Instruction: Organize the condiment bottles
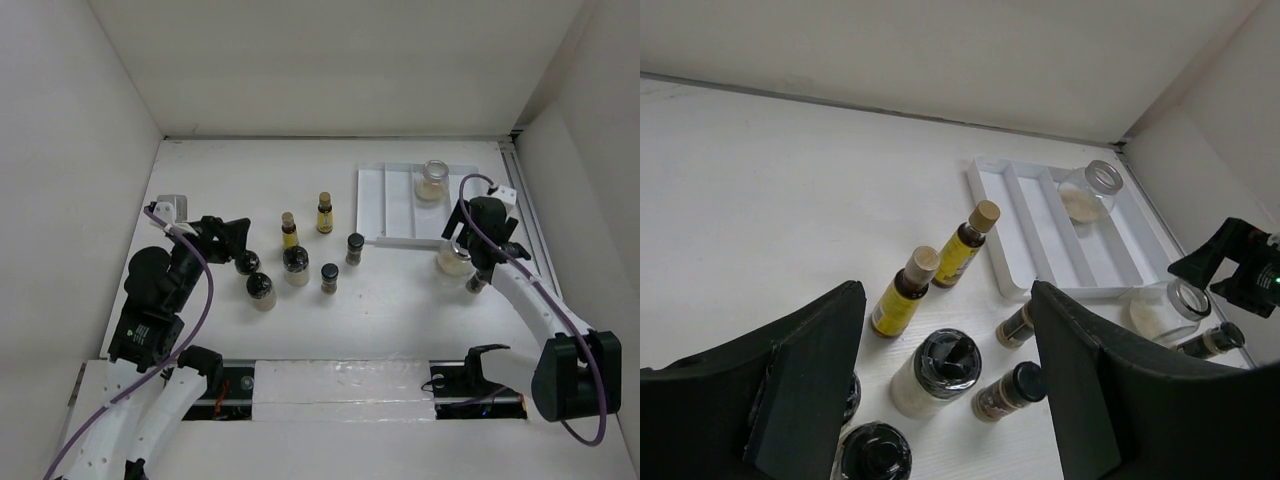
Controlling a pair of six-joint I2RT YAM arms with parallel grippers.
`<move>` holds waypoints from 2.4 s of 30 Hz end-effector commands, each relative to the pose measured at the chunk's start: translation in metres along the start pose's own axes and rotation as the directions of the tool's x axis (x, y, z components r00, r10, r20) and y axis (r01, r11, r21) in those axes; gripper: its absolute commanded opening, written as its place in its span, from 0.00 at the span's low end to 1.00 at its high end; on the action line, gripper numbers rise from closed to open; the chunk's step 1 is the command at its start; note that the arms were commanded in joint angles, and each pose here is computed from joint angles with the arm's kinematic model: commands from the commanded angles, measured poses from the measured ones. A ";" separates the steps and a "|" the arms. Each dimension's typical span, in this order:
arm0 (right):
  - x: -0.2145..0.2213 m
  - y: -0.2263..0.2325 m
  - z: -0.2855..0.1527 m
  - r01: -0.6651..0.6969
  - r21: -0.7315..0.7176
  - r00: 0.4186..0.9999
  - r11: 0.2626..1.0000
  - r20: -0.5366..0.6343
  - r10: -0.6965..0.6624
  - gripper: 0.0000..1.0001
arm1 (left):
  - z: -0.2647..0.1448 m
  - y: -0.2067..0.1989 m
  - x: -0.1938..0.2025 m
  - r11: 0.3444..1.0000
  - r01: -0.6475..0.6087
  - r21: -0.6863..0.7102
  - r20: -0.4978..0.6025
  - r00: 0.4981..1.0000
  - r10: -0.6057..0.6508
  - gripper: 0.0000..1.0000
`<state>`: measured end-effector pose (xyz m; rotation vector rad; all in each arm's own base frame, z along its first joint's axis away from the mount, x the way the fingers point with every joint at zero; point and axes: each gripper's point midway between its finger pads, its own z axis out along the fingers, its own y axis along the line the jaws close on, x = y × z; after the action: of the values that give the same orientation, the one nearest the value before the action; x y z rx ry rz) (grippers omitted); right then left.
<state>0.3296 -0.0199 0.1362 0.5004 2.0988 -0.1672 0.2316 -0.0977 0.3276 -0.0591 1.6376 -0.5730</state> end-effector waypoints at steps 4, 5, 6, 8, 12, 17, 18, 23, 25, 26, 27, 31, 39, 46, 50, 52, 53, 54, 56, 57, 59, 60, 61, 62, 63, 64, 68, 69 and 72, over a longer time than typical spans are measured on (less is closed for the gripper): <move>0.020 0.000 0.006 -0.018 0.010 0.997 1.000 -0.078 0.019 0.97 | 0.000 -0.005 -0.008 1.000 0.005 0.023 0.033 0.999 -0.006 0.63; 0.021 0.004 0.005 -0.011 -0.002 0.997 1.000 -0.079 0.010 0.97 | 0.000 -0.005 -0.008 1.000 0.005 0.023 0.033 0.999 -0.006 0.63; 0.018 0.005 0.003 -0.015 -0.006 0.997 1.000 -0.070 0.014 0.97 | 0.000 -0.006 -0.007 0.999 0.005 0.032 0.030 1.000 -0.006 0.63; 0.023 0.006 0.003 -0.015 -0.009 0.997 1.000 -0.079 0.014 0.96 | 0.000 -0.006 -0.007 0.999 0.005 0.032 0.030 1.000 -0.006 0.63; 0.035 0.009 0.003 -0.017 -0.027 0.993 0.999 -0.121 0.014 0.86 | -0.003 -0.007 -0.010 0.999 0.004 0.037 0.041 0.999 -0.006 0.63; 0.037 0.018 0.001 0.016 -0.033 0.991 0.999 -0.131 -0.020 0.68 | -0.003 -0.007 -0.010 0.999 0.004 0.037 0.041 0.999 -0.006 0.63; 0.033 0.018 0.000 0.013 -0.028 0.993 1.000 -0.120 -0.016 0.67 | -0.003 -0.007 -0.010 0.999 0.004 0.037 0.041 0.999 -0.006 0.63; -0.009 0.029 -0.023 0.011 -0.077 1.000 0.997 -0.018 -0.012 0.56 | -0.003 -0.007 -0.010 0.999 0.004 0.037 0.041 0.999 -0.006 0.63; -0.039 0.039 -0.039 -0.003 -0.134 0.999 0.991 0.052 0.010 0.56 | -0.003 -0.007 -0.010 0.999 0.004 0.037 0.041 0.999 -0.006 0.63; -0.048 0.042 -0.044 -0.011 -0.156 0.997 0.988 0.069 0.022 0.56 | -0.003 -0.007 -0.010 0.999 0.004 0.037 0.041 0.999 -0.006 0.63; -0.064 0.046 -0.051 -0.026 -0.173 0.993 0.985 0.106 0.044 0.56 | -0.003 -0.007 -0.010 0.999 0.004 0.037 0.041 0.999 -0.006 0.63; -0.092 0.073 -0.048 -0.059 -0.281 0.979 0.958 0.170 0.110 0.54 | 0.000 -0.006 -0.007 0.999 0.005 0.032 0.031 1.000 -0.006 0.63; -0.107 0.103 0.013 -0.103 -0.261 0.976 0.960 0.161 0.148 0.53 | 0.000 -0.003 -0.009 1.000 0.005 0.016 0.038 0.999 -0.006 0.63; -0.098 0.098 0.057 -0.120 -0.170 0.979 0.978 0.141 0.145 0.53 | 0.000 -0.002 -0.009 1.000 0.006 0.007 0.042 0.999 -0.006 0.63; -0.088 0.096 0.070 -0.114 -0.139 0.983 0.984 0.126 0.132 0.57 | 0.003 -0.001 -0.007 1.000 0.006 0.003 0.032 0.999 -0.006 0.64; -0.082 0.097 0.076 -0.110 -0.134 0.985 0.985 0.116 0.126 0.73 | 0.003 -0.001 -0.007 1.000 0.006 0.003 0.032 0.999 -0.006 0.66; -0.087 0.098 0.075 -0.113 -0.138 0.984 0.984 0.124 0.130 0.79 | 0.005 0.000 -0.005 1.000 0.006 -0.001 0.024 1.000 -0.006 0.66; -0.082 0.103 0.074 -0.094 -0.151 0.988 0.984 0.111 0.111 0.85 | 0.005 0.000 -0.005 1.000 0.006 -0.001 0.024 1.000 -0.006 0.67; -0.095 0.107 0.066 -0.091 -0.172 0.985 0.981 0.129 0.114 0.95 | 0.005 0.001 -0.006 1.000 0.006 -0.009 0.027 1.000 -0.006 0.68; -0.100 0.111 0.059 -0.081 -0.187 0.984 0.979 0.142 0.108 0.99 | 0.005 0.001 -0.006 1.000 0.006 -0.009 0.027 1.000 -0.006 0.68; -0.115 0.121 0.035 -0.072 -0.234 0.976 0.970 0.186 0.117 1.00 | 0.007 0.005 -0.003 1.000 0.006 -0.026 0.015 1.000 -0.006 0.69; -0.121 0.125 0.025 -0.056 -0.252 0.973 0.966 0.205 0.110 1.00 | 0.007 0.005 -0.003 1.000 0.006 -0.026 0.015 1.000 -0.006 0.69; -0.121 0.140 0.011 -0.040 -0.293 0.971 0.955 0.214 0.106 1.00 | 0.007 0.005 -0.003 1.000 0.006 -0.026 0.015 1.000 -0.006 0.69; -0.123 0.145 -0.005 -0.001 -0.317 0.968 0.949 0.238 0.080 1.00 | 0.007 0.006 -0.003 0.999 0.006 -0.035 0.019 1.000 -0.006 0.69; -0.121 0.154 -0.015 0.034 -0.343 0.964 0.939 0.259 0.059 0.93 | 0.007 0.006 -0.003 0.999 0.006 -0.035 0.019 1.000 -0.006 0.69; -0.110 0.187 -0.035 0.106 -0.459 0.965 0.882 0.262 0.021 0.84 | 0.007 0.008 -0.004 0.999 0.007 -0.043 0.022 1.000 -0.006 0.69; -0.081 0.267 -0.080 0.253 -0.693 0.953 0.675 0.297 -0.052 0.18 | 0.009 0.008 -0.004 0.999 0.007 -0.043 0.022 1.000 -0.006 0.68; -0.074 0.283 -0.079 0.285 -0.704 0.949 0.650 0.304 -0.087 0.18 | 0.012 0.009 -0.002 0.999 0.006 -0.048 0.011 1.000 -0.006 0.68; -0.053 0.319 -0.088 0.337 -0.732 0.939 0.592 0.310 -0.152 0.58 | 0.012 0.010 0.001 0.999 0.006 -0.052 0.003 1.000 -0.006 0.68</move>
<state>0.4173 0.2440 0.2510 -0.1879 1.8192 0.4672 0.2409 -0.0947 0.3183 -0.0904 1.6735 -0.5392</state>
